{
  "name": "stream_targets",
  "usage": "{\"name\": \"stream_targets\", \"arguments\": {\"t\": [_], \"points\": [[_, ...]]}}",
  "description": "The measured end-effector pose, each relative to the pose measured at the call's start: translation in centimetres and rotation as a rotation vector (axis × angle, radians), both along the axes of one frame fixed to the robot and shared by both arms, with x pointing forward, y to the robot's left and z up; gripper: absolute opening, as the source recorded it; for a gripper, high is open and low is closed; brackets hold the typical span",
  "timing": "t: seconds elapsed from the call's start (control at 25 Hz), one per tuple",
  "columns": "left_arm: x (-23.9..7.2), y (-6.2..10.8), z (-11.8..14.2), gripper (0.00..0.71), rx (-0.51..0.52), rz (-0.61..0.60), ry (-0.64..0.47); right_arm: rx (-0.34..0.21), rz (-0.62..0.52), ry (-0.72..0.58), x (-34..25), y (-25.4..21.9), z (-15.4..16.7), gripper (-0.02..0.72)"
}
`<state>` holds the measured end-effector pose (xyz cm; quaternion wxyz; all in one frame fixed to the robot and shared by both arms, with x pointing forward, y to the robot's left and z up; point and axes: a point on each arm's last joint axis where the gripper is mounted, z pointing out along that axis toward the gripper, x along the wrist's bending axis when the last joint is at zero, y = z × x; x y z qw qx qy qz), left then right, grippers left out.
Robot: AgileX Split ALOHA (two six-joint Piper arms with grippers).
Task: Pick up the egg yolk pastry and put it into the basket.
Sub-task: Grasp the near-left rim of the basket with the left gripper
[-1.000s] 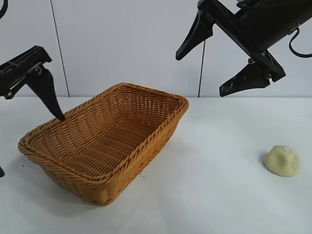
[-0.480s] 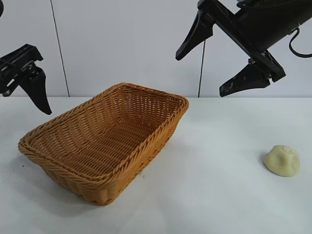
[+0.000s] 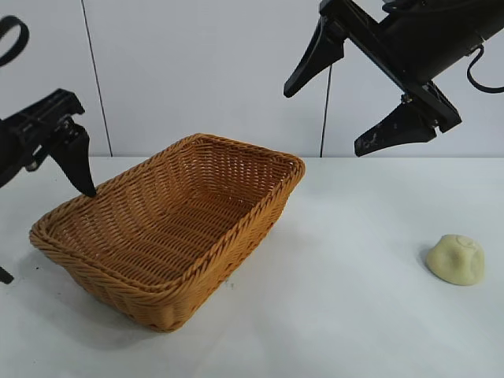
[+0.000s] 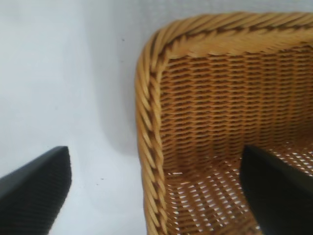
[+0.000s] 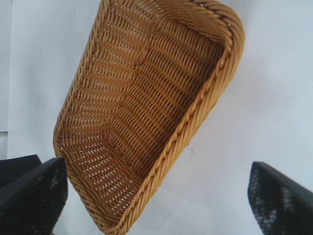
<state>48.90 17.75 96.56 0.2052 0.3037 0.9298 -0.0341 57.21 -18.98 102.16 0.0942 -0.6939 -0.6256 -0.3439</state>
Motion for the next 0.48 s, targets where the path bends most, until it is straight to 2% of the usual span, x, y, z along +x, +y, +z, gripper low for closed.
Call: {"name": "stream_targets", "arguments": {"t": [0.48], "points": [[1.8, -1.0, -5.8, 0.685, 0.019, 0.009, 0.066, 0.0, 0.0, 0.0, 0.0, 0.0, 0.0, 0.694]]}}
